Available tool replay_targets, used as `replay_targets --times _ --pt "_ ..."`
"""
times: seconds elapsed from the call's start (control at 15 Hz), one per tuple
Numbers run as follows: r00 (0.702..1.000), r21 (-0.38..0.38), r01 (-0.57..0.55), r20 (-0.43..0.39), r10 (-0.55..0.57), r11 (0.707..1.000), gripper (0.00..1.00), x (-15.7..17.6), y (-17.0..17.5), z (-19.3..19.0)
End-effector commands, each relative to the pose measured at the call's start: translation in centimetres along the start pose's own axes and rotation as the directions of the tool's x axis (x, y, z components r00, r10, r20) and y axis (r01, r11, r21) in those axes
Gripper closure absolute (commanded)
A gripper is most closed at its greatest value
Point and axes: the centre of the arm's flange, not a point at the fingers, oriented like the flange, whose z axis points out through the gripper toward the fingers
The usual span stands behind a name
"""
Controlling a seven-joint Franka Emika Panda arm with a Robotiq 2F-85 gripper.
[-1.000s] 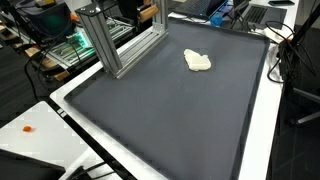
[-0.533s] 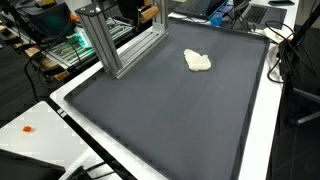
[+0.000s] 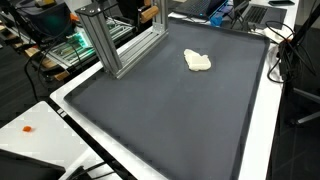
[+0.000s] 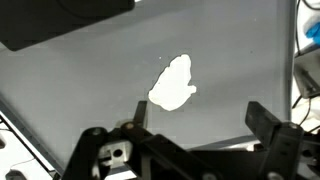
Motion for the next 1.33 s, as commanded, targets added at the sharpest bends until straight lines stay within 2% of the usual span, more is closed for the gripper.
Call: replay_targets --times 0.0,0.13,0.33,0.53,0.67,1.0,1.13,1.27 --pt "0.982 -0.069 -0.188 -0.017 0.188 0.98 0.0 4.0 -3.0 3.0" --pt "0.957 -0.104 -0.289 -0.005 0.29 0.952 0.0 5.4 -3.6 4.4" --pt "0.903 -0.16 -0.422 0.007 0.429 0.892 0.0 7.1 -4.1 5.8" --pt "0.855 -0.189 -0.503 0.036 0.517 0.844 0.0 8.5 -4.3 6.7" --pt "0.833 -0.195 -0.533 0.049 0.551 0.823 0.0 9.2 -4.5 7.0" --pt "0.812 -0.201 -0.562 0.051 0.582 0.802 0.0 10.0 -4.9 6.6" --pt "0.827 -0.185 -0.546 0.041 0.561 0.817 0.0 9.8 -4.5 6.7" --pt "0.825 -0.18 -0.55 0.039 0.564 0.816 0.0 9.9 -4.7 6.4"
